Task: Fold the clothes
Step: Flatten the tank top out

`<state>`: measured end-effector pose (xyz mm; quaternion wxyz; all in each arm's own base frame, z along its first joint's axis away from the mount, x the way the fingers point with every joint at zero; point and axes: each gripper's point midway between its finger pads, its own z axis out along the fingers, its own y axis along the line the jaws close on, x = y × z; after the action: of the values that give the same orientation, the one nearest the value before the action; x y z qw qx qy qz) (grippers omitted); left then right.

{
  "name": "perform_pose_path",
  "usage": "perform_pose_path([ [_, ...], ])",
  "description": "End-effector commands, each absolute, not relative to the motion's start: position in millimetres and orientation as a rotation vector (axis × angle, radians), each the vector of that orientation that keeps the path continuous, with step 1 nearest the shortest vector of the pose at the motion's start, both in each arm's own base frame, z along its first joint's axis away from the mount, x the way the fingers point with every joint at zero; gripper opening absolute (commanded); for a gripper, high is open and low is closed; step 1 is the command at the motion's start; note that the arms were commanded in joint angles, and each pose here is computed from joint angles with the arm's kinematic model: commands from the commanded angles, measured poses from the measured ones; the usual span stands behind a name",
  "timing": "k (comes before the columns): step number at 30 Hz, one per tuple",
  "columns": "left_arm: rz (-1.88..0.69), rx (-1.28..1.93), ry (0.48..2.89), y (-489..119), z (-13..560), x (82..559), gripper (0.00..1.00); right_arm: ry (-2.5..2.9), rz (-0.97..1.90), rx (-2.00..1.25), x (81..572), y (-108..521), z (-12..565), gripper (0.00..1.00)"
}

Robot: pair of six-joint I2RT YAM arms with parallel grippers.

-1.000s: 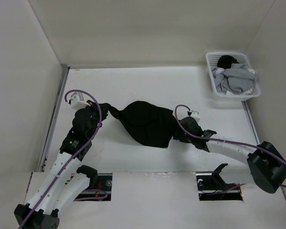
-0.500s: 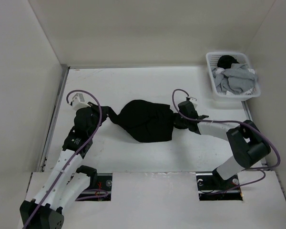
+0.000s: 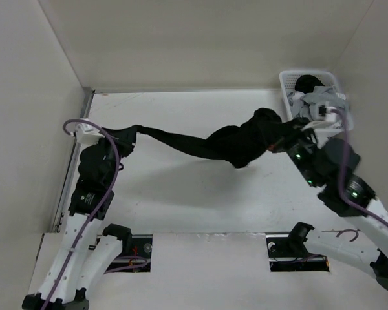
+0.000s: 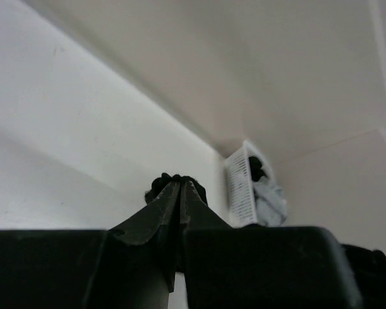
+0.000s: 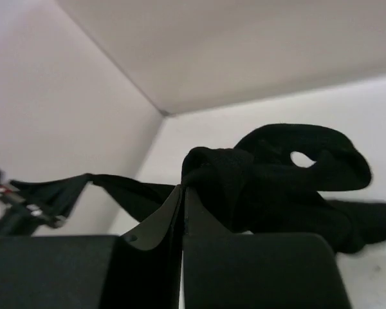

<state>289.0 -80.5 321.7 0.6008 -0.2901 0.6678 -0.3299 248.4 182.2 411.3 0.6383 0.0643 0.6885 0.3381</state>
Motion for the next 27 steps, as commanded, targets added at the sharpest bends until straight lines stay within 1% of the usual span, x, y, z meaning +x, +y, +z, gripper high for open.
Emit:
perform_pose_path([
  [1, -0.861, -0.644, 1.346, -68, 398, 261, 0.02, 1.574, 0.659, 0.101, 218, 153, 437, 0.01],
  [4, -0.87, -0.661, 1.313, -59, 407, 247, 0.02, 1.506, 0.727, 0.064, 189, 146, 476, 0.01],
  [6, -0.854, -0.69, 1.323, -53, 400, 245, 0.02, 1.485, 0.714, 0.064, 185, 141, 487, 0.01],
  [8, -0.844, -0.718, 1.354, -50, 386, 247, 0.02, 1.483, 0.664, 0.051, 190, 144, 488, 0.02],
  [11, -0.845, -0.749, 1.419, -52, 357, 254, 0.02, 1.51, 0.559, 0.043, 221, 157, 471, 0.03],
  [14, -0.828, -0.812, 1.499, -50, 315, 265, 0.02, 1.591, 0.539, 0.045, 280, 177, 434, 0.03],
  [16, -0.809, -0.864, 1.553, -46, 285, 275, 0.02, 1.684, 0.545, 0.082, 336, 186, 395, 0.02],
  [19, -0.82, -0.925, 1.603, -43, 251, 290, 0.02, 1.763, 0.602, 0.111, 430, 206, 355, 0.02],
  [21, -0.842, -0.96, 1.629, -44, 235, 299, 0.02, 1.799, 0.619, 0.137, 494, 217, 343, 0.01],
  [23, -0.868, -0.979, 1.634, -47, 229, 306, 0.02, 1.804, 0.615, 0.2, 543, 216, 348, 0.02],
  [25, -0.882, -0.975, 1.621, -49, 232, 310, 0.02, 1.796, 0.637, 0.228, 561, 220, 357, 0.02],
  [26, -0.889, -0.967, 1.613, -50, 235, 312, 0.02, 1.789, 0.647, 0.233, 563, 220, 362, 0.04],
  [27, -0.889, -0.961, 1.602, -50, 240, 313, 0.02, 1.776, 0.648, 0.235, 559, 221, 365, 0.13],
])
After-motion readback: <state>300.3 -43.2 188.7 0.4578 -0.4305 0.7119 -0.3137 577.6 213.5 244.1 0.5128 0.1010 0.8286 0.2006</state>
